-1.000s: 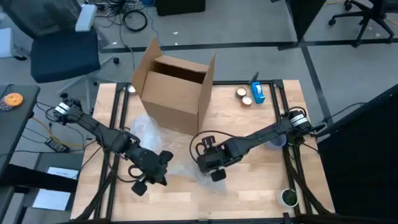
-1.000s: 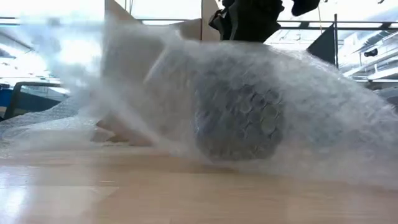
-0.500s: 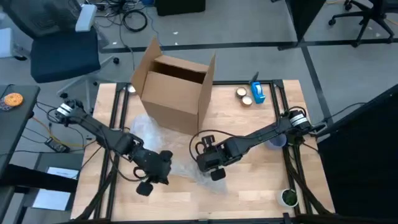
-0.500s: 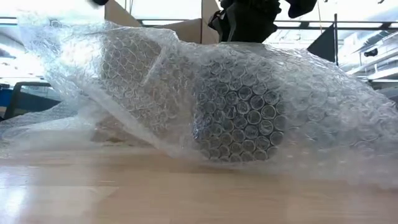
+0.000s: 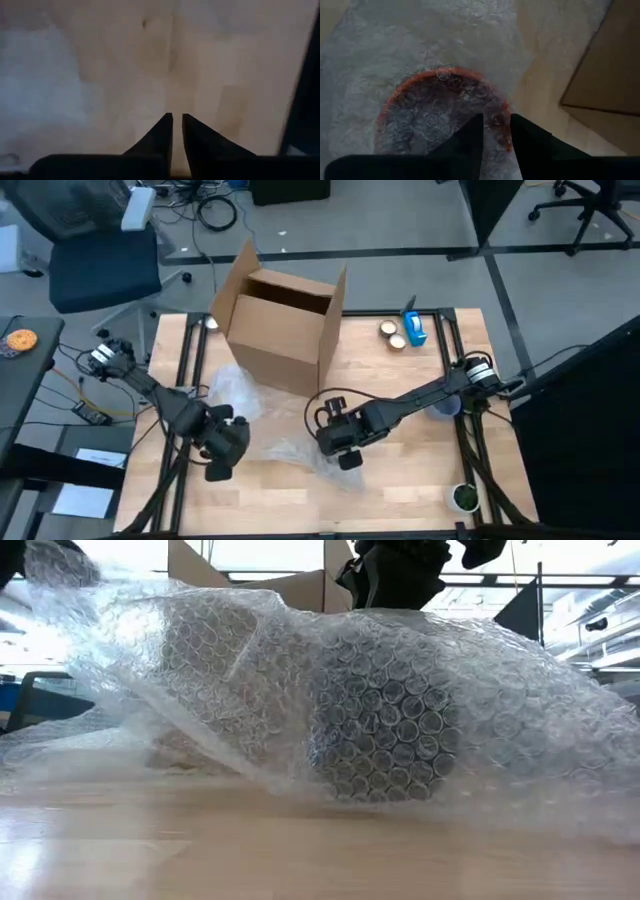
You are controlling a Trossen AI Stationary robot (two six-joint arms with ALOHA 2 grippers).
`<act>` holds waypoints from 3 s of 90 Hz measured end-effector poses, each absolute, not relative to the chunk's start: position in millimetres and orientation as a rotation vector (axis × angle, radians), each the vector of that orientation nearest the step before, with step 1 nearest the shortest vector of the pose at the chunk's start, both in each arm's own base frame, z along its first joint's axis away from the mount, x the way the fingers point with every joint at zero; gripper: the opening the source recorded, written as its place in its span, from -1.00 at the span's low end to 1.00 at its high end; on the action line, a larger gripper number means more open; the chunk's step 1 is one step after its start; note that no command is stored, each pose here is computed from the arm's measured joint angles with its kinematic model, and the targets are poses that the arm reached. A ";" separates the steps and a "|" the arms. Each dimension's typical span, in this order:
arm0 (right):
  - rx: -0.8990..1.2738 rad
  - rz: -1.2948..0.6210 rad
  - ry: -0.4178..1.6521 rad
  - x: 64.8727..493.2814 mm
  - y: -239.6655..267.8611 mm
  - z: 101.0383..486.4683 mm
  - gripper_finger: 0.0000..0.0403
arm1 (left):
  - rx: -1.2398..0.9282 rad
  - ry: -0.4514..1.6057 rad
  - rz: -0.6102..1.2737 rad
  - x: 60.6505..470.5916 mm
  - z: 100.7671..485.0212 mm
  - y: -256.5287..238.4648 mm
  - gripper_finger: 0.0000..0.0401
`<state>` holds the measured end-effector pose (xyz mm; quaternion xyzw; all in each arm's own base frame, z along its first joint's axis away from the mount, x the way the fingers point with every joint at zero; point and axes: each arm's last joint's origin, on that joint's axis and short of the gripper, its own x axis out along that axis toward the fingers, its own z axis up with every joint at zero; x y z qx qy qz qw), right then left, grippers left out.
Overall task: Wrap mug
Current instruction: Wrap the orange mug with bubble wrap
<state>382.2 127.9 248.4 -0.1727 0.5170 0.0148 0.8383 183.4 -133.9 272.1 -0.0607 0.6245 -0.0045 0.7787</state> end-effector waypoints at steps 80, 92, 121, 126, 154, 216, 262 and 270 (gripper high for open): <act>-0.265 -0.024 1.088 382.6 127.6 248.7 -0.63 | -0.105 0.889 0.141 190.0 243.0 -156.8 -0.14; -0.265 -0.024 1.088 382.5 127.7 248.7 -0.63 | -0.059 0.927 0.013 190.6 243.6 -161.3 -0.22; -0.317 0.011 1.090 382.3 128.3 248.6 -0.63 | 0.022 0.915 -0.095 192.7 245.3 -164.7 -0.98; -0.321 0.014 1.090 382.3 128.4 248.6 -0.63 | 0.031 0.922 -0.109 192.4 245.1 -164.9 -0.99; -0.403 0.086 1.095 381.1 131.2 248.4 -0.63 | 0.162 0.942 -0.334 182.2 250.3 -179.7 -1.00; -0.420 0.090 1.031 386.8 132.8 271.4 -0.63 | 0.123 1.221 -0.057 152.9 241.4 -165.0 -1.00; -0.084 0.170 0.881 369.6 203.4 302.3 -0.63 | 0.068 0.872 -0.269 155.1 252.2 -211.0 -1.00; -0.115 0.134 0.858 362.4 215.4 302.7 -0.63 | 0.098 0.818 -0.321 158.1 247.9 -224.4 -0.99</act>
